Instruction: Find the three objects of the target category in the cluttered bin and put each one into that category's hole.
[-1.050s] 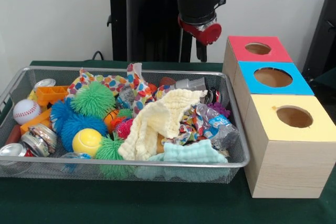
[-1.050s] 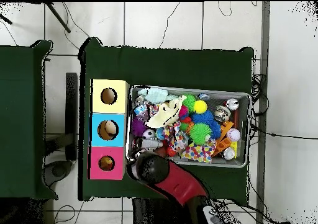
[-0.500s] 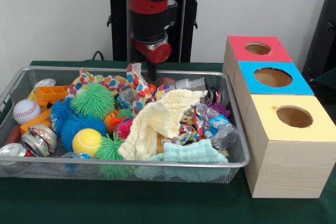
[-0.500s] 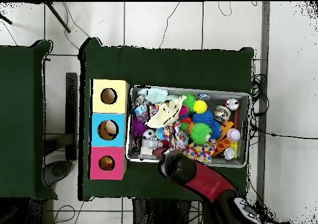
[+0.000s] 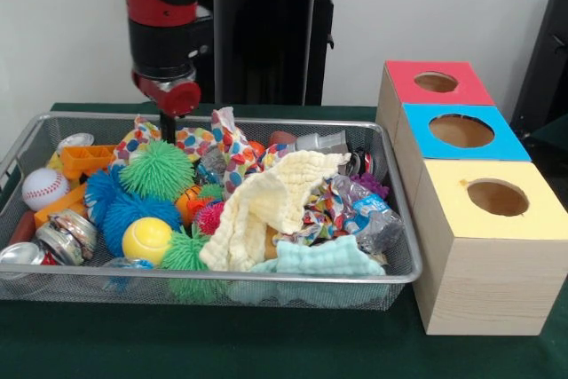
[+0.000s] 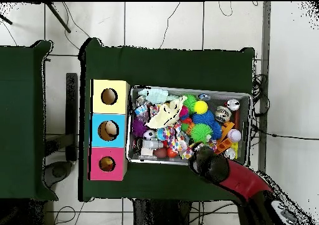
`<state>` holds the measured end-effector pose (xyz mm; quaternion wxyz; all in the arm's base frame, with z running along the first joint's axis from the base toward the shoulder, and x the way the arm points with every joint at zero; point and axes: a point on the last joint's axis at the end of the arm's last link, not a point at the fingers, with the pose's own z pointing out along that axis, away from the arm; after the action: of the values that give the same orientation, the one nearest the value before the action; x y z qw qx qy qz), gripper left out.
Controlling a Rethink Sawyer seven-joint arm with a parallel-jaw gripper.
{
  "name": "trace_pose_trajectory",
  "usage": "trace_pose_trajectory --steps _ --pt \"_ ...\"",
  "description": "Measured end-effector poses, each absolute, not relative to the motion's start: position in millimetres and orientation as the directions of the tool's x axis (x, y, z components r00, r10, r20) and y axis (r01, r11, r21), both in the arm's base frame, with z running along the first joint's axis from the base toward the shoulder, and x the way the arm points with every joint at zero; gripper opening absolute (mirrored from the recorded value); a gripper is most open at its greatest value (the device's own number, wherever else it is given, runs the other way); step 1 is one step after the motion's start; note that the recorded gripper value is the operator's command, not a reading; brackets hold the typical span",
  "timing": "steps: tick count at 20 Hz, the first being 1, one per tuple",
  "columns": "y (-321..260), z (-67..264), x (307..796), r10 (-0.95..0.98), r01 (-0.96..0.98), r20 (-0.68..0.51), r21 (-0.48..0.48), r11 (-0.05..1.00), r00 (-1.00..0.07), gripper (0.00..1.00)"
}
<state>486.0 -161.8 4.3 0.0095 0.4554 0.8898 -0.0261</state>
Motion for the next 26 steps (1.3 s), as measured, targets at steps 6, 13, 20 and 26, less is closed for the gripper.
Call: trace_pose_trajectory --steps 6,13,20,26 --pt "-206.6 -9.7 486.1 0.794 0.797 -0.072 -0.025 0.604 -0.604 0.0" --pt "-213.0 -17.6 491.4 0.758 0.763 -0.091 -0.026 0.646 -0.646 0.0" --pt "-203.9 -17.4 497.9 0.735 0.739 -0.094 -0.01 0.673 -0.671 1.0" --pt "-203.0 -18.0 495.5 0.72 0.724 -0.095 -0.014 0.689 -0.687 1.0"
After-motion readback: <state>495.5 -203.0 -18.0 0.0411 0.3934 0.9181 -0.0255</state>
